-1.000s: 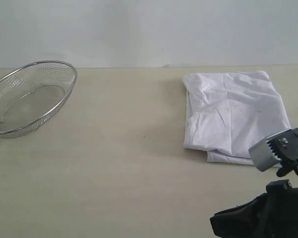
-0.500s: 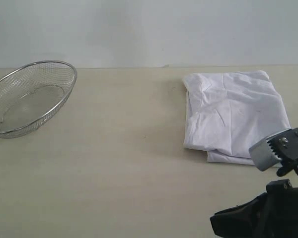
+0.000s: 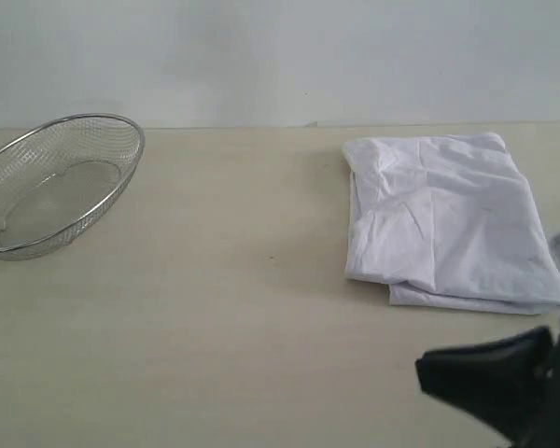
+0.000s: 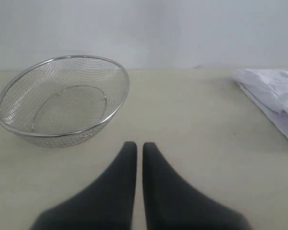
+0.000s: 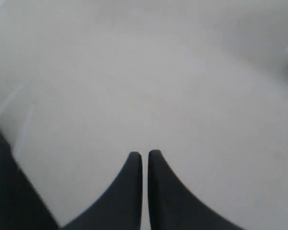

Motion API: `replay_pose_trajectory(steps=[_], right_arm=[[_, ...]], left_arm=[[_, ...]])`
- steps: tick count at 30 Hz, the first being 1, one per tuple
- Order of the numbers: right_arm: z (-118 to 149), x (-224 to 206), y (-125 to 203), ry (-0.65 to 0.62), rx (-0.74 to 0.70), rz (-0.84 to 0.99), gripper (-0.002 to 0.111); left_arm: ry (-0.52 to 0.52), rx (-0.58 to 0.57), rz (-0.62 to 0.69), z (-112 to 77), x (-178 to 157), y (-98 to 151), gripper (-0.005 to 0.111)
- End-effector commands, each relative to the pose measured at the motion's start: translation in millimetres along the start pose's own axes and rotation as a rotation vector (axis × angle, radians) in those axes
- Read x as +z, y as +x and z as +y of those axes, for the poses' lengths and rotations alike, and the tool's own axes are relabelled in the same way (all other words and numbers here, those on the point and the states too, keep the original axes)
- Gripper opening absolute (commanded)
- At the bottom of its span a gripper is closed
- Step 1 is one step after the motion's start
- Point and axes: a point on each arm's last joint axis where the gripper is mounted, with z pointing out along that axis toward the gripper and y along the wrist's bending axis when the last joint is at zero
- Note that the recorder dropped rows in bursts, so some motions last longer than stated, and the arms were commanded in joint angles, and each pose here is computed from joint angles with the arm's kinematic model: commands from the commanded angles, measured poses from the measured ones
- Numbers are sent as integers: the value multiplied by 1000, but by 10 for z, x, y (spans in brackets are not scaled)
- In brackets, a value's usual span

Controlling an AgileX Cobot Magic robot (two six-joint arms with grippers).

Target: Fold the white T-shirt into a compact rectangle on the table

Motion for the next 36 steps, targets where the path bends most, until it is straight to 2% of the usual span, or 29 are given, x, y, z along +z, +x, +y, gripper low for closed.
replay_pose_trajectory(steps=[1, 4, 8, 16, 21, 30, 36], right_arm=[[-34, -406, -149, 127, -82, -328, 0], [-32, -665, -156, 226, -150, -491, 0], [-15, -900, -138, 333, -171, -655, 0], [-45, -1061, -58, 539, -189, -767, 0], [-155, -944, 65, 549, -126, -744, 0], [-166, -927, 74, 507, -24, -760, 0], [-304, -778, 244, 567, -55, -665, 0]], left_arm=[[-2, -5, -1, 2, 1, 6, 5], [-2, -5, -1, 2, 1, 6, 5], [-2, -5, -1, 2, 1, 6, 5], [-2, -5, -1, 2, 1, 6, 5], [-2, -5, -1, 2, 1, 6, 5], [-2, -5, -1, 2, 1, 6, 5], [-2, -5, -1, 2, 1, 6, 5]])
